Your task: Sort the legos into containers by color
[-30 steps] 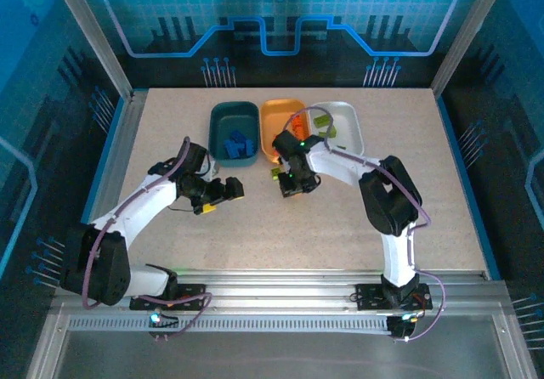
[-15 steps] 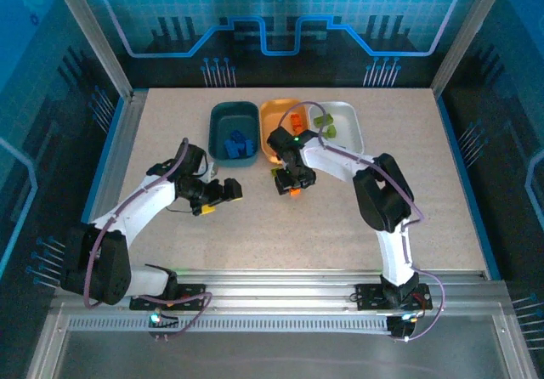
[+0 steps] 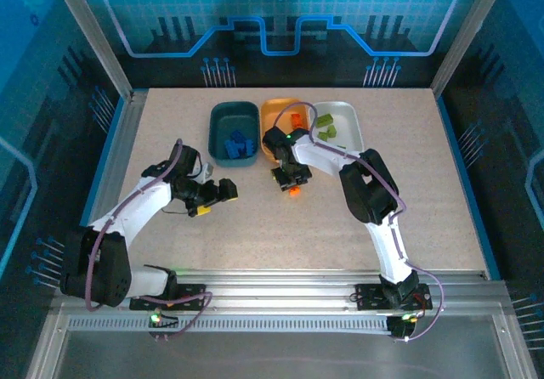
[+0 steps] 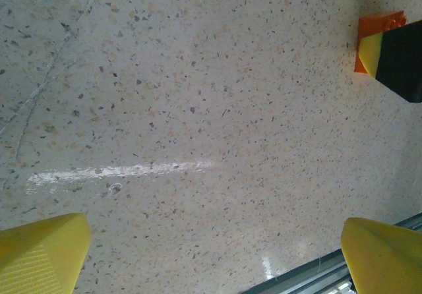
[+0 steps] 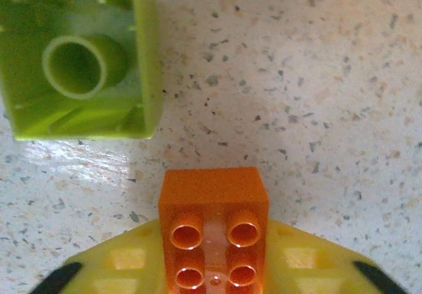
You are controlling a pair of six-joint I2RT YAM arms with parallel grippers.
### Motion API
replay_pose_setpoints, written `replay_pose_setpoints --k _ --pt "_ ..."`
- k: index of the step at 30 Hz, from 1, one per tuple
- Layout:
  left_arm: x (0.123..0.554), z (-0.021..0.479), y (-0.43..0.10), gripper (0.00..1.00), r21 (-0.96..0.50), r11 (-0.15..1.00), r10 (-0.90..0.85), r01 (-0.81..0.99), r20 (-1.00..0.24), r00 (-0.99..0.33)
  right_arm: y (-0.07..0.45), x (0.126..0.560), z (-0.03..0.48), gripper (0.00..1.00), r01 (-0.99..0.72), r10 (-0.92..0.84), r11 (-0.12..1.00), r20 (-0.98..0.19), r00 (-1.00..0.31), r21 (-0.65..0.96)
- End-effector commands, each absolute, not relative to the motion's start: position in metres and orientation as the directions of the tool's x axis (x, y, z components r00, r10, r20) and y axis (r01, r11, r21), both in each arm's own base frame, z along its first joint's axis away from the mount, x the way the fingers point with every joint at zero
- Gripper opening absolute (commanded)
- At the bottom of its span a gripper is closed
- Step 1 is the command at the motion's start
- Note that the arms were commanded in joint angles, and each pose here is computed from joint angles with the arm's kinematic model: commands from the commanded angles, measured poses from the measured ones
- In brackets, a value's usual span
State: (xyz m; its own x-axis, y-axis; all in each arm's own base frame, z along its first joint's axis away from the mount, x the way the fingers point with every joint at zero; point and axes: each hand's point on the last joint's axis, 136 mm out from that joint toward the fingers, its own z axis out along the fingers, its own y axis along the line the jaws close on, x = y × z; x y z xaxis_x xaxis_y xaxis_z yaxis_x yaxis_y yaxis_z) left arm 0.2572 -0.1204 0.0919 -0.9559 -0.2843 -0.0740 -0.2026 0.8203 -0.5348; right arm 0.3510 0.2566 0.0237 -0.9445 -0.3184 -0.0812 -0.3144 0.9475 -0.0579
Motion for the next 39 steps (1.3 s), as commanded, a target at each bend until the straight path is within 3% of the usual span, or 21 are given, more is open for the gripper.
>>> replay_pose_setpoints --k 1,7,14,19,31,35,39 --pt "0.250 0.093 -0.120 0.99 -0.553 0.809 -0.276 -0.198 -0.060 -0.959 0.245 0.339 0.034 0.20 -0.301 -0.306 0.950 -0.053 -0.951 -0.083" --pt "0.255 0.093 -0.122 0.99 -0.565 0.800 -0.281 -0.201 -0.057 -0.958 0.241 0.326 0.106 0.20 -0.256 -0.250 0.967 -0.157 -0.955 0.019" --pt "0.265 0.096 -0.128 0.99 -0.592 0.782 -0.284 -0.197 -0.056 -0.957 0.246 0.390 0.180 0.21 -0.073 0.026 0.942 -0.286 -0.958 0.327" --pt "0.267 0.103 -0.130 0.99 -0.606 0.772 -0.287 -0.191 -0.064 -0.956 0.257 0.443 0.175 0.22 0.042 0.173 0.889 -0.250 -0.953 0.455" --pt "0.251 0.103 -0.128 0.99 -0.604 0.774 -0.276 -0.193 -0.047 -0.960 0.282 0.514 0.112 0.26 0.148 0.264 0.866 -0.185 -0.947 0.479" --pt "0.254 0.104 -0.128 0.99 -0.598 0.778 -0.273 -0.190 -0.050 -0.961 0.282 0.520 0.107 0.32 0.156 0.277 0.864 -0.193 -0.941 0.478" --pt "0.257 0.105 -0.129 0.99 -0.603 0.774 -0.279 -0.194 -0.048 -0.959 0.282 0.520 0.114 0.46 0.145 0.272 0.866 -0.208 -0.940 0.478"
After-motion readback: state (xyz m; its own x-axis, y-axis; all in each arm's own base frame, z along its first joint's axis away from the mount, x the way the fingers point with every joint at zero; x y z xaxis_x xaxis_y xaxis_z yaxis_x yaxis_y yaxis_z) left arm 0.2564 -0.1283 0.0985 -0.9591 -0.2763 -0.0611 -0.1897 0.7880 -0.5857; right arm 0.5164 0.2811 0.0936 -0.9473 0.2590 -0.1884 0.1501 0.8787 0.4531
